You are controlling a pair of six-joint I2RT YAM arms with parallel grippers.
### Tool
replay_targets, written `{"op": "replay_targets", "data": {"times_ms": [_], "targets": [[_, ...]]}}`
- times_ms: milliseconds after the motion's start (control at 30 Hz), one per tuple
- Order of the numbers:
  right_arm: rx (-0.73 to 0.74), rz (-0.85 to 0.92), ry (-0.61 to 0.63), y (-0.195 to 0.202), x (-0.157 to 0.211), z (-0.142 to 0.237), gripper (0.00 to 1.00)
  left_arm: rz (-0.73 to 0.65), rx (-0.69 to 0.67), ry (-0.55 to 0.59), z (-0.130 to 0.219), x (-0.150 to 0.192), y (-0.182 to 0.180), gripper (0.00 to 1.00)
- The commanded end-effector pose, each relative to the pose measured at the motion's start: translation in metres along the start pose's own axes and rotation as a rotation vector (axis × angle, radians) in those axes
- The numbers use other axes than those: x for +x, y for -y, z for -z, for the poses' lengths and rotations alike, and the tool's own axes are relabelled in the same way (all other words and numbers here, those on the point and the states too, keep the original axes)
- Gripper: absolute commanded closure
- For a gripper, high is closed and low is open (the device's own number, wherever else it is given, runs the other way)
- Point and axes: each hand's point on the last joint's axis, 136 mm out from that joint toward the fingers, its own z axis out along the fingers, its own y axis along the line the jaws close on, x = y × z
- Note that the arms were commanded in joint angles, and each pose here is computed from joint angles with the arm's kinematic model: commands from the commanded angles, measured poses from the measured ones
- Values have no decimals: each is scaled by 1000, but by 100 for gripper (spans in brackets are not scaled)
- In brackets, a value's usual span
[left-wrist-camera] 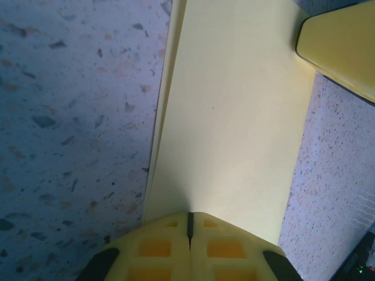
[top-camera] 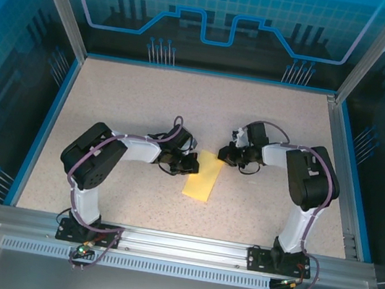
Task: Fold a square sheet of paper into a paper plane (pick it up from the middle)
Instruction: Fold the square sheet of paper in half at the center of the table.
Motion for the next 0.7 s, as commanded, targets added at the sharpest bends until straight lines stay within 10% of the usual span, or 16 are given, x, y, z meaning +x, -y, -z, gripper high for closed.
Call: {"op": "replay_targets", "data": {"times_ms": [0,667], "targets": [[62,-10,-14,0,-3,13,91,62,-210,-91,-16,32,-62,100],[83,-2,2,-9,-5,28,90,60,-178,-72,-17,27,-54,100]]}}
